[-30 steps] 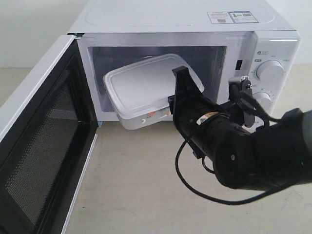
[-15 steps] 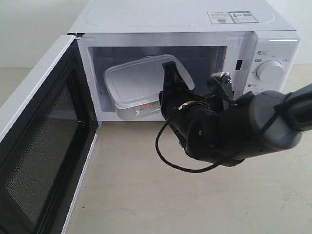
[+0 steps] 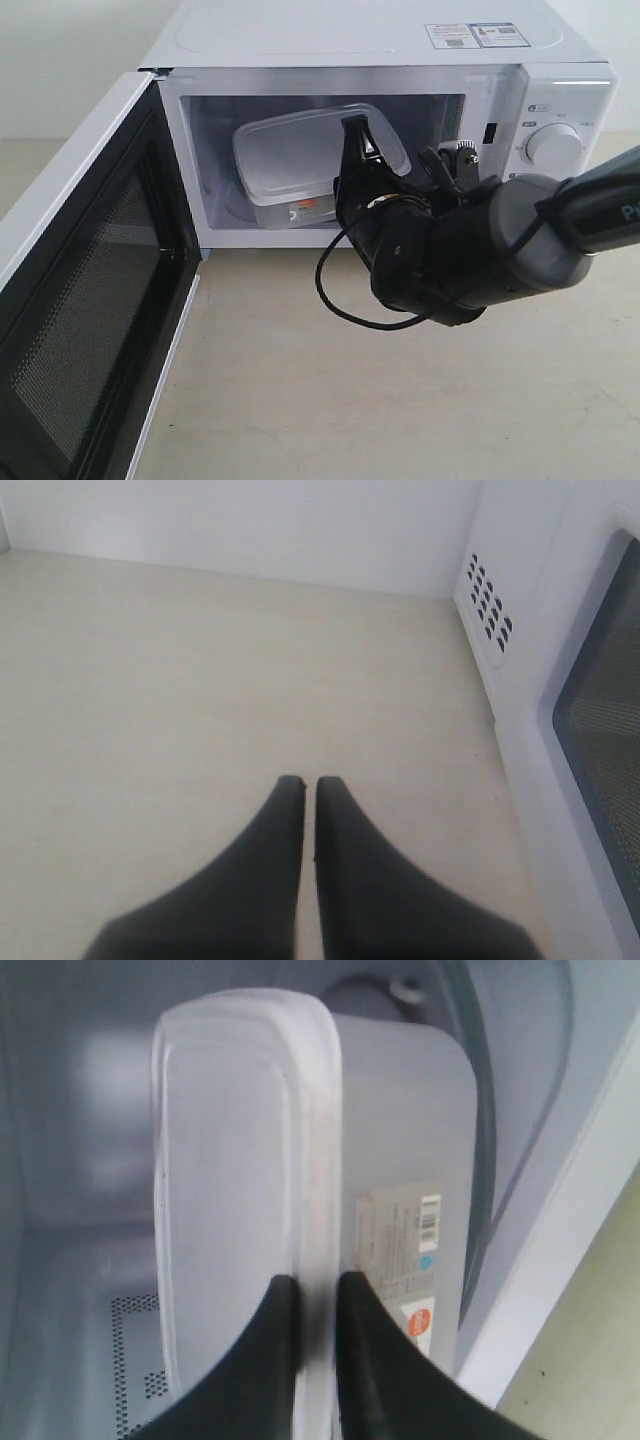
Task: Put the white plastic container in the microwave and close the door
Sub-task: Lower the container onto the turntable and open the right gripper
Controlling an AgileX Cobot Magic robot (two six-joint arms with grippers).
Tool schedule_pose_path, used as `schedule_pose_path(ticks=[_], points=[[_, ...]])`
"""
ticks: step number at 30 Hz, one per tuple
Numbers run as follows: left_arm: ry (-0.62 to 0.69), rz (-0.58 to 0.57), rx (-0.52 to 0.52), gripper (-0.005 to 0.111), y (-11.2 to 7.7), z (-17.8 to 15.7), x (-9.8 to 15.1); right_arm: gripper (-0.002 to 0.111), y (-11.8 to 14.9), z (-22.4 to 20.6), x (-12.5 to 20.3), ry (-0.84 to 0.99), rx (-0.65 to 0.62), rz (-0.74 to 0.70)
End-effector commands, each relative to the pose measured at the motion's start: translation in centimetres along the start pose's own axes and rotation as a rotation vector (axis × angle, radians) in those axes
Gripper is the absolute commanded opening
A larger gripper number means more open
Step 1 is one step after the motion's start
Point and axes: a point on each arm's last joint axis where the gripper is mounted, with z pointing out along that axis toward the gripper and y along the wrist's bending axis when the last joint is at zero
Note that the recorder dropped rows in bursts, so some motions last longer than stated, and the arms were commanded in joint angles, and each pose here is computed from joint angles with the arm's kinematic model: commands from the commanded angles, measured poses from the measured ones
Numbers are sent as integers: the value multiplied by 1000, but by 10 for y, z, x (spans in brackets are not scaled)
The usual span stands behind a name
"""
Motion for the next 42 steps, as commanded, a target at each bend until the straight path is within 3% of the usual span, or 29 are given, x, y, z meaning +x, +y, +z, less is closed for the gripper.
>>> schedule_pose_path(ticks=[1,9,11,12,13,16,26,31,36,42], points=[[-3,-5,5,4,0,0,1,0,5,2,-4,-26,-30,-28],[-3,-5,5,4,0,0,1,4,6,2,-6,-48,-32,-29],[-3,-5,5,4,0,0,1,16,6,1,-7,-53,-37,-29],[-3,-5,5,4,0,0,1,29,6,1,-7,-54,-38,-29],[-3,-5,5,4,0,0,1,35,6,1,-7,-53,-39,-30],[-3,-5,5,4,0,0,1,41,7,1,-6,-46,-45,-56],[-3,-5,5,4,0,0,1,40,10,-13,6,158,-110,-335],[-3,-5,5,4,0,0,1,18,-15,-33,-3,217,-29,-498],[-3,-5,5,4,0,0,1,0,-24,-50,-3,314,-65,-773],[-3,-5,5,4,0,0,1,0,-34,-59,-7,328,-123,-1120]])
